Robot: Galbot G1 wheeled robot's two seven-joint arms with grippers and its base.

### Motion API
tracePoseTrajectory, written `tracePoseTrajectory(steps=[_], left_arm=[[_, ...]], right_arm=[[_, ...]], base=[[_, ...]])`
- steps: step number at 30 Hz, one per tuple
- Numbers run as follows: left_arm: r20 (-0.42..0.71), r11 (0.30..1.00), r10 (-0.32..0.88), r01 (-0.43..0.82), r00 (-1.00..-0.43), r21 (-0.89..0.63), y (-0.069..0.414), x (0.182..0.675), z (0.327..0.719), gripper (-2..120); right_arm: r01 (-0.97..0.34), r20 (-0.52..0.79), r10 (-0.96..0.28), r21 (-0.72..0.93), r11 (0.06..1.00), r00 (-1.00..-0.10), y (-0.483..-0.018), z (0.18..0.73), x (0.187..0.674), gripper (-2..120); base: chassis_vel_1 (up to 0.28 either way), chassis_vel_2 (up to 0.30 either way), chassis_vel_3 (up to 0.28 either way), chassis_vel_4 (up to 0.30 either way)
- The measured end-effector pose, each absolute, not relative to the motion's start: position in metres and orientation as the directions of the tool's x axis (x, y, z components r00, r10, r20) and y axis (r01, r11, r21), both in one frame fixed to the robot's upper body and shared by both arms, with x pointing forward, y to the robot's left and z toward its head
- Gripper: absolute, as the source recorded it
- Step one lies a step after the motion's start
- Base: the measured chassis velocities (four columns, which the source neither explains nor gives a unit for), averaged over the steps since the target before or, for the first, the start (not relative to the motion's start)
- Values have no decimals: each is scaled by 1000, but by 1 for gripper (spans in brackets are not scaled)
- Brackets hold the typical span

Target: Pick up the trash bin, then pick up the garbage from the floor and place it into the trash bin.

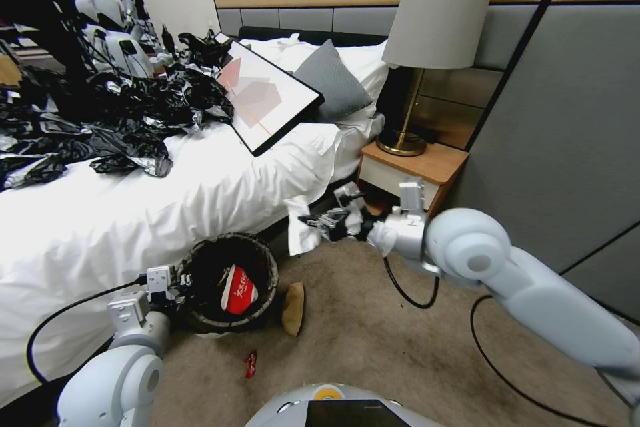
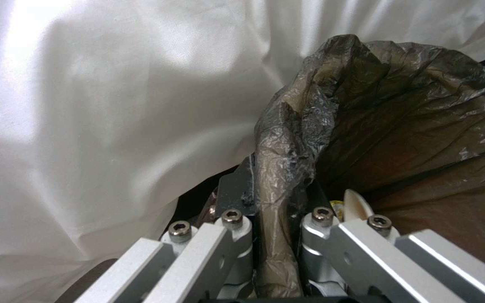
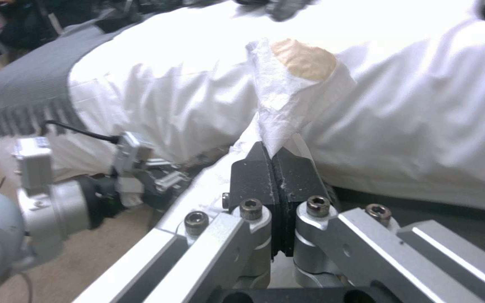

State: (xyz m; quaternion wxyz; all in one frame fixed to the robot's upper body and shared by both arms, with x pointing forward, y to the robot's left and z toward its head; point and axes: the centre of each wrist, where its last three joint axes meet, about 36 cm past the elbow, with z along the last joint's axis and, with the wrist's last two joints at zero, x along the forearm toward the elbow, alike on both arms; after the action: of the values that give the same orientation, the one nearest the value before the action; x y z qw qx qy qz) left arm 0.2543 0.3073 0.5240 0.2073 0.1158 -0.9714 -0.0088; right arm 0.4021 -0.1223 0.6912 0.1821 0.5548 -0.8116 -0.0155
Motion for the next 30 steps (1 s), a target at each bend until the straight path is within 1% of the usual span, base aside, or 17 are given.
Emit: tracePoseTrajectory(steps=[1, 4, 5, 8, 14, 20, 30], left_arm=[[401, 973, -229, -221, -887, 65, 307, 254, 524, 4], [407, 972, -233, -227, -883, 64, 308, 255, 521, 4], [407, 972, -233, -227, -883, 64, 308, 255, 521, 4], [403, 971, -237, -230, -884, 66, 310, 257, 521, 4], [401, 971, -238, -227, -885, 76, 312, 258, 522, 4], [399, 971, -239, -228, -885, 73, 312, 258, 522, 4], [401, 969, -245, -235, -883, 74, 315, 256, 523, 4]], right_arm=[[-895, 278, -906, 227, 384, -318, -122, 691, 402, 0], [-908, 302, -913, 231, 348, -274, -95, 692, 404, 0], [-908, 302, -913, 231, 348, -274, -95, 692, 404, 0], [-910, 339, -908, 242, 337, -246, -71, 683, 411, 0], [-903, 381, -890, 239, 356, -250, -50, 664, 420, 0], [-897, 424, -877, 259, 359, -228, -17, 632, 424, 0], [-887, 455, -862, 272, 373, -223, 5, 608, 431, 0]], base=[[0, 0, 0, 0], [0, 0, 0, 0], [0, 0, 0, 0], [0, 0, 0, 0], [0, 0, 0, 0], [0, 0, 0, 0], [0, 0, 0, 0]])
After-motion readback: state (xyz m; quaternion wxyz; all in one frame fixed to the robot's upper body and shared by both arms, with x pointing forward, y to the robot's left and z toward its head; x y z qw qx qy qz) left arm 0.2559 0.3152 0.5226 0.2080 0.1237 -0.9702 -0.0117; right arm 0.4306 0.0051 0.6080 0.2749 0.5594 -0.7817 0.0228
